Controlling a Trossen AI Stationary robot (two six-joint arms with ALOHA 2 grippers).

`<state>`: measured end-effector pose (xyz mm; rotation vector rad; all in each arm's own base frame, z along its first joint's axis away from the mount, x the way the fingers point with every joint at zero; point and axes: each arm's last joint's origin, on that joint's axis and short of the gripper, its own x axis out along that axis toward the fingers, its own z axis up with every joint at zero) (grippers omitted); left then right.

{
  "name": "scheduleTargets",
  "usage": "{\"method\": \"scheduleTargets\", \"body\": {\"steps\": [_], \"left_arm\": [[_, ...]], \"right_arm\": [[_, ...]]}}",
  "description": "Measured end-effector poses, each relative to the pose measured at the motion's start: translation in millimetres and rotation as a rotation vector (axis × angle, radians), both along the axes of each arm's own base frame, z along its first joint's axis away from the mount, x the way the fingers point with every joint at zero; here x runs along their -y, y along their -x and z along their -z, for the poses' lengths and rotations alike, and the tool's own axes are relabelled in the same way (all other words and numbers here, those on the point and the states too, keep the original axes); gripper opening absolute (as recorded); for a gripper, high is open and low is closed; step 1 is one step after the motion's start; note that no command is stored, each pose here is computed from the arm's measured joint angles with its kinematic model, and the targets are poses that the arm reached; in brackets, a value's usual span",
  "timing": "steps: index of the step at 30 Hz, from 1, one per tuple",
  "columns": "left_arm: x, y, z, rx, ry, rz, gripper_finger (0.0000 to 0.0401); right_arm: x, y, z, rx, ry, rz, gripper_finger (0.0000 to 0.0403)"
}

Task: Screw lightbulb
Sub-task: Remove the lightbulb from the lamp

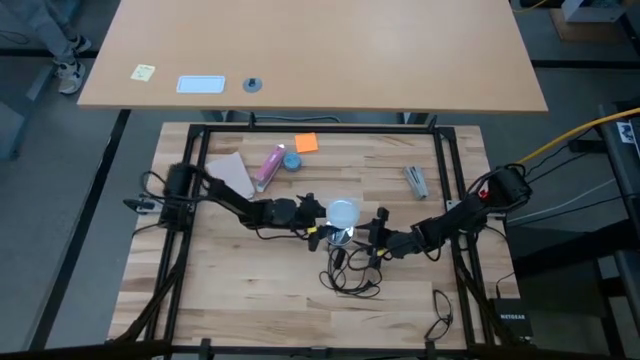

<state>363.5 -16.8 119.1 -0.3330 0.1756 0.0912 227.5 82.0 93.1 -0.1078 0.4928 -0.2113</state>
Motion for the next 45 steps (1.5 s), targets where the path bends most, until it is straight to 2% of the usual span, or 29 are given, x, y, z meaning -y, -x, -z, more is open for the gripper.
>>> {"method": "scheduleTargets", "body": {"steps": [3,6,10,20,23,32,40,45], "left_arm": [[4,-6,18,0.007,0.018,0.006,0.0253],[5,-14,23,0.085,0.04,0.006,0.0253],[5,-22,28,0.141,0.044,0.006,0.0253],[5,-27,23,0.163,0.027,0.006,0.025],[5,-27,23,0.158,0.029,0.006,0.0231],[5,-27,19,0.178,0.024,0.007,0.0134],[5,-27,20,0.17,0.023,0.007,0.0136],[5,-27,20,0.167,0.023,0.007,0.0144]], "right_arm": [[0,0,0,0.001,0.001,0.001,0.0209],[0,0,0,-0.001,0.002,0.003,0.0209],[0,1,1,-0.007,0.007,0.004,0.0209],[1,1,1,-0.004,0.013,0.015,0.0209],[2,0,0,0.0,0.025,0.036,0.0209],[20,-5,0,0.003,0.019,0.114,0.0209],[36,-9,1,-0.006,0.013,0.173,0.0209],[37,-10,2,-0.034,-0.053,0.098,0.0209]]}}
